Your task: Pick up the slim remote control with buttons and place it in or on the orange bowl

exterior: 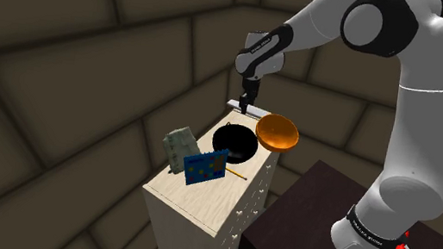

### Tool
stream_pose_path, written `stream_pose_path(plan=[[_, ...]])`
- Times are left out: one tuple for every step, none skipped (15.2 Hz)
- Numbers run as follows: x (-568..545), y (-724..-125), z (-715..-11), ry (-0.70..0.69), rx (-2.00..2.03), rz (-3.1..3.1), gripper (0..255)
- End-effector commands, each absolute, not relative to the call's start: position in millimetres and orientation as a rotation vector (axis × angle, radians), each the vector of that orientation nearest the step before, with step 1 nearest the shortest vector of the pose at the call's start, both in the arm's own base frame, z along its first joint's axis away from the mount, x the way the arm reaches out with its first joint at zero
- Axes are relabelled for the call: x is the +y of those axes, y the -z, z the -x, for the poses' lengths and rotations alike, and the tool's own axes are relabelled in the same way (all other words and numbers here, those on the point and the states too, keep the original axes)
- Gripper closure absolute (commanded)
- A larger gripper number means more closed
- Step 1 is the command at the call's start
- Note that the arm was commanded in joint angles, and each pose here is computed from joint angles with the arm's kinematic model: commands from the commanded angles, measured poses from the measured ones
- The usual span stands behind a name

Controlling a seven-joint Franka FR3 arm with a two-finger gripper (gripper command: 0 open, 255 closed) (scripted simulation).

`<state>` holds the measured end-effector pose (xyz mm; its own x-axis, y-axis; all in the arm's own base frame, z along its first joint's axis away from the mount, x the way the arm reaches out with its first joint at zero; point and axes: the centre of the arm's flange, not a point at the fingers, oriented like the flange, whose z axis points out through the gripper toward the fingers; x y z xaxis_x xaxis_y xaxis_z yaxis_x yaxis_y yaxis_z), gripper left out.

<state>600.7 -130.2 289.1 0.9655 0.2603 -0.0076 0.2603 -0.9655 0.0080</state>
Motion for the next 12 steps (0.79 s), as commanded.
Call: stream_pose_path(plan=[[-130, -300, -600, 0.01, 0.411, -3.106, 255], [-130, -305, -600, 0.01, 0.411, -3.106, 255], [-130, -310, -600, 0.01, 0.411, -3.106, 255], [-130, -316, -600, 0.01, 0.411, -3.106, 255], [-130, -321, -600, 0.01, 0.411, -3.106, 255], [-130, -326, -600, 0.01, 0.411, -3.106, 255], [-130, -332, -600, 0.01, 0.411, -3.106, 255], [-130, -337, -600, 0.01, 0.411, -3.106, 255], [-130, -342, -600, 0.01, 0.411, -3.106, 255], [-130, -347, -600, 0.01, 0.411, -3.106, 255], [-130, -353, -600, 0.01, 0.411, -3.106, 255], [-130, -358, -600, 0.01, 0.411, -3.106, 255]])
